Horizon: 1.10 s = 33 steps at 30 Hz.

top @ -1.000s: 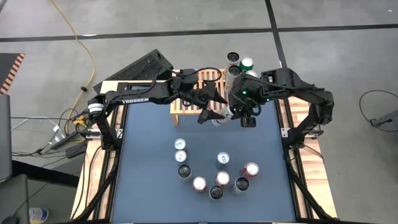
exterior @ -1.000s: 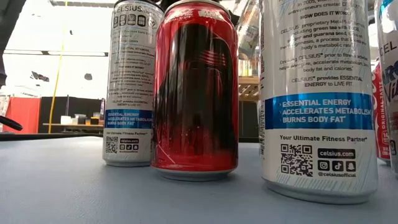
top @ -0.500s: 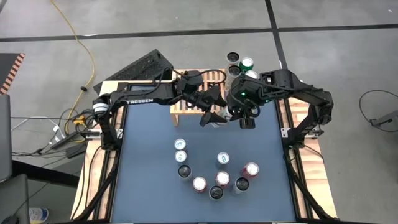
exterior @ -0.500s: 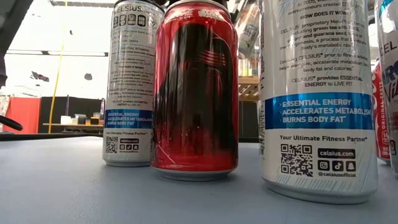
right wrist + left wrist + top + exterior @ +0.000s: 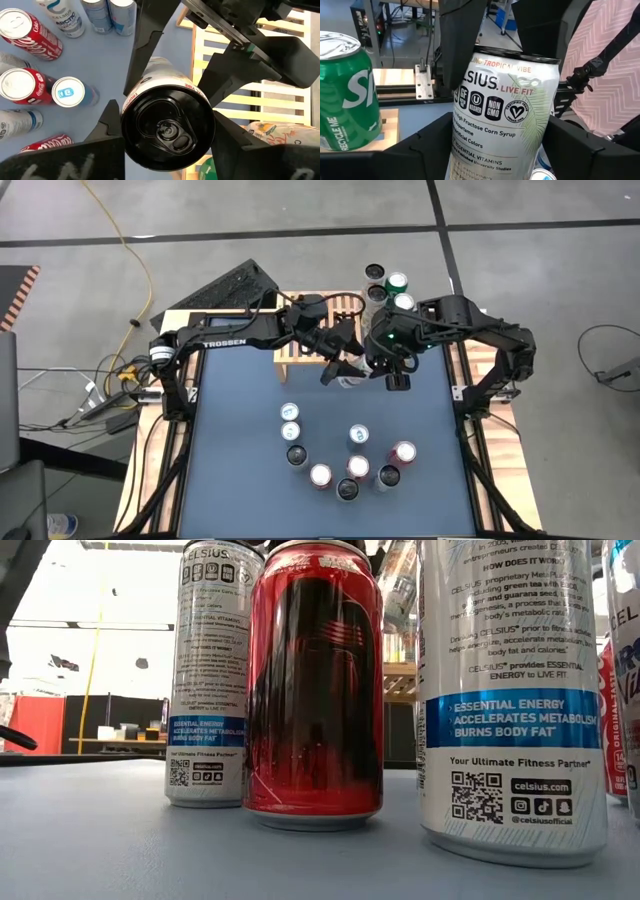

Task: Place canned beverage on shelf
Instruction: Put the white-yellow soda can on the shelf aligned with the other white-yellow soda can

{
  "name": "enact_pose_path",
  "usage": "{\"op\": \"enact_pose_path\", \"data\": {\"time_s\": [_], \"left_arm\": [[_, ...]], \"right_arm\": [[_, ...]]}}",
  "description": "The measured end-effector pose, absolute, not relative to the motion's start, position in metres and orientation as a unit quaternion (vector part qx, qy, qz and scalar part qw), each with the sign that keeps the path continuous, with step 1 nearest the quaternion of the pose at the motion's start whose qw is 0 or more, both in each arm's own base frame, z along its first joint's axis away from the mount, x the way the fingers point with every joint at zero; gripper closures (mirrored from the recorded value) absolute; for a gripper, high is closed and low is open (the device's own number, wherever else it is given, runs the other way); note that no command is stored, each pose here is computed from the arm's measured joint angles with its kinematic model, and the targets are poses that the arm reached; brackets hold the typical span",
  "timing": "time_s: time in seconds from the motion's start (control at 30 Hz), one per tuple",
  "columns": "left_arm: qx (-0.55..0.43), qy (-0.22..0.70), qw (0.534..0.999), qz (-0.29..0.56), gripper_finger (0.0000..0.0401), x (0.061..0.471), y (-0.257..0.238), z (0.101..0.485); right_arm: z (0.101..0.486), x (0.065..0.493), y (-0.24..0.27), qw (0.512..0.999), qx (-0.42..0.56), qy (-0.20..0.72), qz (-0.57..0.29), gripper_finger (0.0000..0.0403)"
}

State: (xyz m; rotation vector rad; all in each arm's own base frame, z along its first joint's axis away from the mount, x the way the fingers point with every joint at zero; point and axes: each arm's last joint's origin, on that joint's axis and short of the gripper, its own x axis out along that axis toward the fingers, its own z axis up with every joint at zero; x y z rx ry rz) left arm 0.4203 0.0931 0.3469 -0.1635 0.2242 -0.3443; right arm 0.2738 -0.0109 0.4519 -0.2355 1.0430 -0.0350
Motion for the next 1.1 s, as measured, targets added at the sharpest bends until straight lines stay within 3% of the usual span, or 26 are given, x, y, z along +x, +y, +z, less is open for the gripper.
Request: {"op": "enact_pose_path", "data": {"time_s": [0.23,0.43,0.57,0.77,1.1], "left_arm": [[-0.081,0.114,0.975,-0.173,0.0155,0.421,0.088,0.347],[-0.09,0.123,0.974,-0.17,0.0156,0.42,0.09,0.346],[-0.079,0.114,0.979,-0.15,0.0156,0.422,0.092,0.35],[-0.083,0.085,0.985,-0.125,0.0157,0.422,0.098,0.357],[-0.038,-0.038,0.997,-0.056,0.0157,0.415,0.126,0.383]], "right_arm": [[0.452,0.274,-0.011,0.862,-0.108,0.495,-0.018,0.0244],[0.456,0.274,-0.012,0.872,-0.076,0.482,-0.043,0.0136],[0.474,0.262,-0.016,0.883,-0.054,0.46,-0.078,0.0094],[0.511,0.232,-0.017,0.911,-0.072,0.382,-0.141,0.009],[0.549,0.156,-0.017,0.945,-0.041,0.245,-0.211,0.0093]]}}
